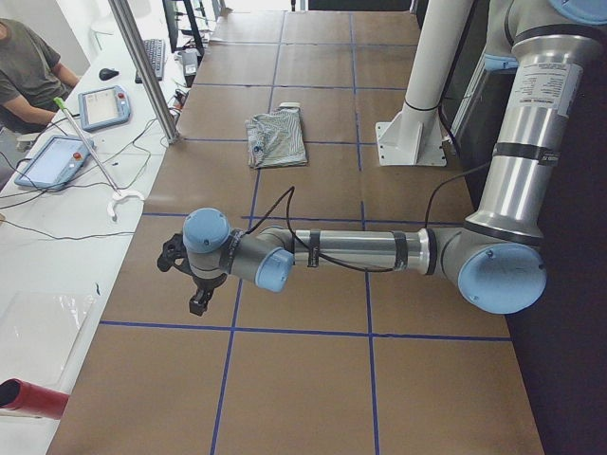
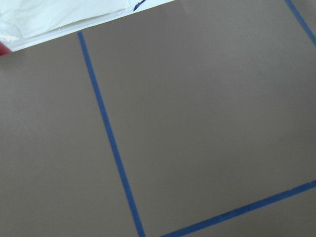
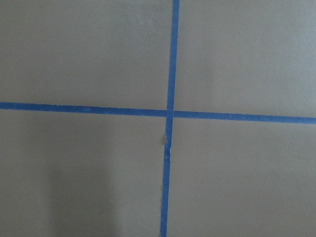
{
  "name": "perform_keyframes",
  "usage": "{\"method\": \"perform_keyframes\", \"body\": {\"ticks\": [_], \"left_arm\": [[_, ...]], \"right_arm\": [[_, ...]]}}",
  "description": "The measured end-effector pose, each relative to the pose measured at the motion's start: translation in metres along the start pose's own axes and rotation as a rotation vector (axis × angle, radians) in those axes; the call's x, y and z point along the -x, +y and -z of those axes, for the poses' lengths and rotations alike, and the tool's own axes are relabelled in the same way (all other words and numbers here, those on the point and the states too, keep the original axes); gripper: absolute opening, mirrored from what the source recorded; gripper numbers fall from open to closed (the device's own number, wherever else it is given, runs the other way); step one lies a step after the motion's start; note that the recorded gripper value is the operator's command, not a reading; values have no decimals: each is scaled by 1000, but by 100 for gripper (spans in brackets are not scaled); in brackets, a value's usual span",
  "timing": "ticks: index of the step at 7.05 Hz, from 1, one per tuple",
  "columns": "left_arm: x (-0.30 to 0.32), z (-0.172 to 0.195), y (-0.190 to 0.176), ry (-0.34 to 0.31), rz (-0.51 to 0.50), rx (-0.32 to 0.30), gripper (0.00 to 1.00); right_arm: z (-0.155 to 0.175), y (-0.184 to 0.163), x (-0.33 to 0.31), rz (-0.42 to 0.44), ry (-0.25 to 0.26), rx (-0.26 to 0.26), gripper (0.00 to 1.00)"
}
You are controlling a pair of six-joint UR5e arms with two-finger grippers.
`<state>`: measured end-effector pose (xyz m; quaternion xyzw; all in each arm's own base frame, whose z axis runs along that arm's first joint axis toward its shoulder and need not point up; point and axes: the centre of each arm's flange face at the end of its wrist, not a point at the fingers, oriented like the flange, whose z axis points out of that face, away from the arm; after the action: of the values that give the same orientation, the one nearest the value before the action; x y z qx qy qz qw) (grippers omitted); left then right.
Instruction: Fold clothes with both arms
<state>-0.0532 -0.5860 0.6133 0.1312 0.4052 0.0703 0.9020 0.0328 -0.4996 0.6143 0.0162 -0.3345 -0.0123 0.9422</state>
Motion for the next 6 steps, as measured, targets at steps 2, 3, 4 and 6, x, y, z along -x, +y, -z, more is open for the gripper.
{"method": "perform_keyframes", "body": {"ticks": [2, 3, 4, 6], "left_arm": [[3, 11, 30, -16, 69, 58, 100], [-1, 20, 43, -51, 66, 55, 100], [-12, 33, 50, -67, 65, 52, 100], [-28, 46, 54, -64, 85, 71, 100]], "right_arm": [[-3, 13, -5, -3, -18, 8, 100], [-3, 14, -4, 0, -25, 8, 100], [-3, 13, -3, 4, -25, 7, 100], [-8, 17, -4, 38, -19, 17, 100]]}}
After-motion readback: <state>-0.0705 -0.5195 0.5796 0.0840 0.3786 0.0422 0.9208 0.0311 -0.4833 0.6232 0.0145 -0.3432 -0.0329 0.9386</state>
